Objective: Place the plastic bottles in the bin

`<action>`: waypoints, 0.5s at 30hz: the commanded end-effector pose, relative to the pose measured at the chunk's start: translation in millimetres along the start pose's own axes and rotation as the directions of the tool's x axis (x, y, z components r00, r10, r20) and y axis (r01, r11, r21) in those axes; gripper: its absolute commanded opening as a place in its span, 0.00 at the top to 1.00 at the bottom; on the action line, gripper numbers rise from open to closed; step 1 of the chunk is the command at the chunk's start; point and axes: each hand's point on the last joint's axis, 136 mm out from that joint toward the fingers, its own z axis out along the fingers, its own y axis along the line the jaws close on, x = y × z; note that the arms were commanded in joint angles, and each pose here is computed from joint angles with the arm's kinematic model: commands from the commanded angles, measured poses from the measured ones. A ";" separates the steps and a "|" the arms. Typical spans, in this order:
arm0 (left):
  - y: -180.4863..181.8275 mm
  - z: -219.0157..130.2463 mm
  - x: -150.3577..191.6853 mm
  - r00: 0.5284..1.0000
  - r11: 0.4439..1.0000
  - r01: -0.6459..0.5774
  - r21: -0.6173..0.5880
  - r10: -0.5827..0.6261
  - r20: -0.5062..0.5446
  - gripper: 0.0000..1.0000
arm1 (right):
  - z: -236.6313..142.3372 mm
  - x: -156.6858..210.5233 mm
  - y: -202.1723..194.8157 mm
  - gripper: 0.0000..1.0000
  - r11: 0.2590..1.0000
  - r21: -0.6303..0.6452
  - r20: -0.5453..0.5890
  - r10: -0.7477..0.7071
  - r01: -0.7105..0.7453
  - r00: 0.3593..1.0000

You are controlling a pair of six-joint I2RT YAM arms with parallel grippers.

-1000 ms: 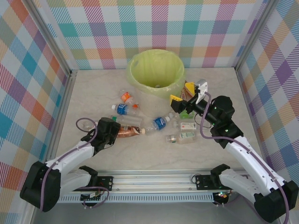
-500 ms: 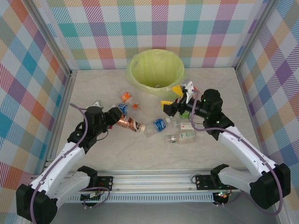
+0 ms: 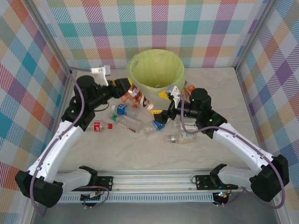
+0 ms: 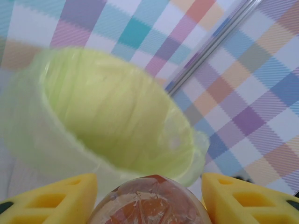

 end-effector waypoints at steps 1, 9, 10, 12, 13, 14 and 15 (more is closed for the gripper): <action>-16.4 0.8 -49.2 0.985 0.993 -0.117 -0.019 0.118 0.126 0.58 | -10.5 -23.3 7.4 0.00 0.997 0.008 0.076 -0.072 0.071 0.995; 23.5 28.0 -97.7 0.954 0.967 -0.063 -0.248 0.131 0.268 0.58 | -30.8 -21.1 -19.3 0.00 0.974 0.223 0.083 -0.070 0.050 0.994; 30.8 34.5 -96.5 0.955 0.961 -0.058 -0.269 0.132 0.266 0.58 | -34.6 -20.8 -26.0 0.00 0.963 0.267 0.083 -0.070 0.046 0.994; 42.8 48.9 -91.7 0.958 0.955 -0.053 -0.292 0.131 0.255 0.58 | -41.6 -21.0 -37.9 0.00 0.938 0.345 0.086 -0.066 0.033 0.994; 46.7 56.5 -89.6 0.960 0.954 -0.051 -0.295 0.129 0.251 0.58 | -45.4 -21.7 -42.3 0.00 0.926 0.377 0.089 -0.065 0.027 0.994; 50.0 62.0 -87.6 0.961 0.953 -0.052 -0.297 0.128 0.245 0.58 | -48.4 -21.8 -45.4 0.00 0.916 0.400 0.093 -0.064 0.022 0.994; 52.5 68.0 -86.0 0.963 0.954 -0.050 -0.296 0.125 0.239 0.58 | -51.3 -20.6 -48.4 0.00 0.907 0.421 0.096 -0.059 0.013 0.994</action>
